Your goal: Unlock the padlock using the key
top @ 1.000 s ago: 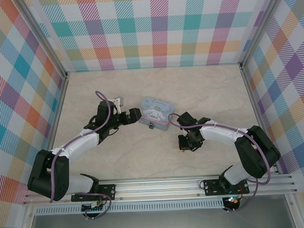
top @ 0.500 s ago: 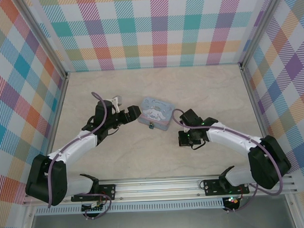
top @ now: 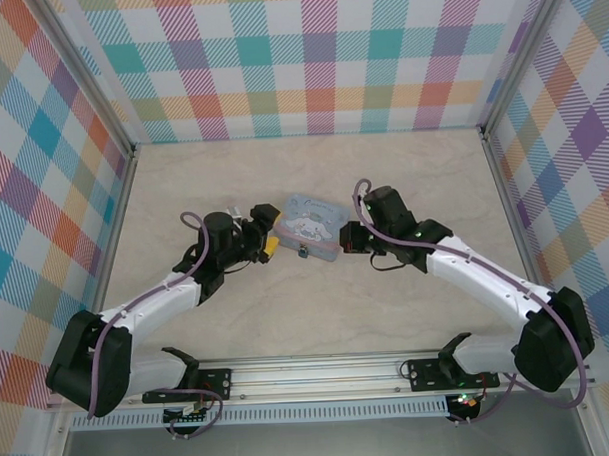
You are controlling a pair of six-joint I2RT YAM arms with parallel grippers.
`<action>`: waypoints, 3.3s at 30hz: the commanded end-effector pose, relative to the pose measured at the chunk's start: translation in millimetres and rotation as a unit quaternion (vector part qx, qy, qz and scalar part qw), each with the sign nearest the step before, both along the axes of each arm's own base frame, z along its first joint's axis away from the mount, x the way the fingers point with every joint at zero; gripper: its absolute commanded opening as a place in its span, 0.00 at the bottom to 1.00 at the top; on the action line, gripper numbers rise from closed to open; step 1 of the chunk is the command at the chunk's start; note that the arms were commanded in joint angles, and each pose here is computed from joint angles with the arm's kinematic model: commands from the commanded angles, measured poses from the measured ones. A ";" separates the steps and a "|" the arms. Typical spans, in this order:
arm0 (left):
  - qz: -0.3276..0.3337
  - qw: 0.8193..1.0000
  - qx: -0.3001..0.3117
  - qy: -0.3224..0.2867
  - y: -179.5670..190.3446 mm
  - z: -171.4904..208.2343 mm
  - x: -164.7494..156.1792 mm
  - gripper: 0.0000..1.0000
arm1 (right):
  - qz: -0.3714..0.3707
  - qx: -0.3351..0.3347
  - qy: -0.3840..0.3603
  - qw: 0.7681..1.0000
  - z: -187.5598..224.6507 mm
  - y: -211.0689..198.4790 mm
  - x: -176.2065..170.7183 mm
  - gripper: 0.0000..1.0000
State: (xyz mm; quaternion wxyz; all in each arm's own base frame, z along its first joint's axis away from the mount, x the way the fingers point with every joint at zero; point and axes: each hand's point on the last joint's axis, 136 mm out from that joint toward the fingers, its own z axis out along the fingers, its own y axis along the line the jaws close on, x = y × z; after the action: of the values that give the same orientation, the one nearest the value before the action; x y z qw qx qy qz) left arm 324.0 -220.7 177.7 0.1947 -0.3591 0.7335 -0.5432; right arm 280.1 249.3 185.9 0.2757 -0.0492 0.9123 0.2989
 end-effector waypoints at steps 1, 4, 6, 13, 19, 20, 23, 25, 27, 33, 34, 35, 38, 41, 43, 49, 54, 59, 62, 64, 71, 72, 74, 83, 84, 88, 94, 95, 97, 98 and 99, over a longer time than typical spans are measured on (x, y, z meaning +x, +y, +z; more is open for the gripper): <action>0.057 0.992 -0.104 0.032 -0.5 20.4 4.8 0.83 | 0.015 0.039 -0.052 0.998 28.6 23.5 22.2 0.02; 0.072 0.986 -0.139 0.055 -1.8 21.6 4.9 0.78 | 0.026 0.056 -0.067 0.996 36.8 38.3 33.5 0.02; 0.077 0.981 -0.160 0.075 -4.3 21.5 4.5 0.76 | 0.034 0.064 -0.075 0.995 39.6 48.0 39.3 0.02; 0.085 0.965 -0.205 0.138 -18.8 15.0 2.6 0.70 | 0.060 0.082 -0.082 0.991 40.0 80.3 52.5 0.02; 0.078 0.959 -0.221 0.156 -32.7 16.2 5.3 0.65 | 0.077 0.095 -0.076 0.990 37.0 100.1 51.2 0.02; 0.079 0.958 -0.224 0.159 -34.2 15.4 5.8 0.62 | 0.079 0.098 -0.075 0.989 36.3 102.3 50.4 0.02; 0.081 0.956 -0.230 0.165 -36.3 12.1 6.8 0.58 | 0.086 0.102 -0.067 0.989 33.5 105.7 46.2 0.02; 0.083 0.955 -0.233 0.163 -36.7 12.4 7.9 0.55 | 0.090 0.104 -0.061 0.989 31.7 106.7 42.2 0.02; 0.085 0.955 -0.234 0.163 -36.5 11.8 8.4 0.52 | 0.092 0.109 -0.056 0.988 30.8 106.6 39.2 0.03; 0.082 0.955 -0.236 0.162 -39.0 12.7 9.7 0.47 | 0.094 0.115 -0.051 0.988 28.7 106.8 35.6 0.03; 0.083 0.954 -0.237 0.163 -39.1 12.6 9.9 0.46 | 0.095 0.116 -0.050 0.987 28.6 107.2 35.6 0.03; 0.083 0.954 -0.237 0.164 -39.0 11.8 9.4 0.46 | 0.096 0.116 -0.049 0.987 28.1 107.7 35.2 0.03; 0.084 0.954 -0.238 0.164 -38.9 11.3 9.6 0.44 | 0.101 0.117 -0.046 0.987 27.2 109.4 33.8 0.03; 0.085 0.954 -0.238 0.164 -38.4 10.1 9.5 0.43 | 0.100 0.112 -0.041 0.988 22.7 108.7 32.3 0.03; 0.087 0.953 -0.239 0.163 -37.6 9.8 9.5 0.40 | 0.101 0.110 -0.037 0.988 20.0 108.1 31.2 0.03; 0.089 0.953 -0.238 0.163 -37.1 8.5 10.0 0.28 | 0.099 0.101 -0.033 0.989 14.8 105.6 28.6 0.03; 0.090 0.954 -0.233 0.164 -36.9 6.2 9.8 0.19 | 0.094 0.091 -0.037 0.991 14.5 99.6 27.4 0.03; 0.089 0.957 -0.223 0.162 -36.9 2.8 9.8 0.06 | 0.093 0.087 -0.036 0.991 13.5 96.6 24.9 0.03; 0.084 0.961 -0.214 0.155 -37.9 3.7 10.8 0.02 | 0.089 0.083 -0.037 0.992 11.8 93.1 24.6 0.03; 0.080 0.965 -0.199 0.149 -38.2 2.6 10.6 0.00 | 0.085 0.082 -0.039 0.992 12.5 90.7 24.3 0.03; 0.056 0.997 -0.049 0.008 -31.1 22.7 24.5 0.00 | 0.099 0.110 -0.033 0.988 20.5 84.9 17.7 0.15; 0.046 0.999 -0.014 -0.024 -30.9 29.3 26.7 0.00 | 0.100 0.125 -0.033 0.987 24.3 81.4 17.5 0.23; 0.019 0.994 0.045 -0.097 -32.6 47.8 30.0 0.00 | 0.106 0.159 -0.037 0.981 32.2 73.6 16.1 0.35; -0.109 0.919 0.153 -0.348 -62.0 114.6 16.0 0.00 | 0.184 0.322 -0.023 0.928 70.0 67.0 -3.8 0.52; -0.119 0.910 0.155 -0.366 -65.4 119.6 12.9 0.00 | 0.190 0.335 -0.029 0.922 75.1 67.9 -5.0 0.52; -0.137 0.890 0.160 -0.403 -70.9 131.7 5.9 0.00 | 0.193 0.374 -0.061 0.905 92.5 67.9 -3.6 0.50; -0.134 0.893 0.148 -0.404 -70.3 137.1 3.7 0.00 | 0.185 0.381 -0.072 0.903 93.9 68.5 1.9 0.45; -0.134 0.894 0.144 -0.402 -70.5 137.7 3.4 0.00 | 0.181 0.378 -0.075 0.905 93.4 67.5 4.0 0.45; -0.134 0.896 0.135 -0.402 -71.2 139.7 2.4 0.00 | 0.172 0.372 -0.077 0.909 90.6 65.5 7.5 0.44; -0.132 0.897 0.132 -0.400 -70.7 140.9 2.1 0.00 | 0.167 0.368 -0.079 0.911 88.7 63.5 9.7 0.44; -0.132 0.898 0.128 -0.399 -70.5 141.8 1.6 0.00 | 0.161 0.365 -0.080 0.913 86.5 61.0 12.2 0.44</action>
State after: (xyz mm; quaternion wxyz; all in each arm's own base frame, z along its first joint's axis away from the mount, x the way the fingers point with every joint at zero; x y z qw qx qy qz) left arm 335.6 -287.6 281.9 0.4190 -0.0063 0.7354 -0.5325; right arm 287.6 315.6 271.2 0.2728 -0.1132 0.7012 0.6490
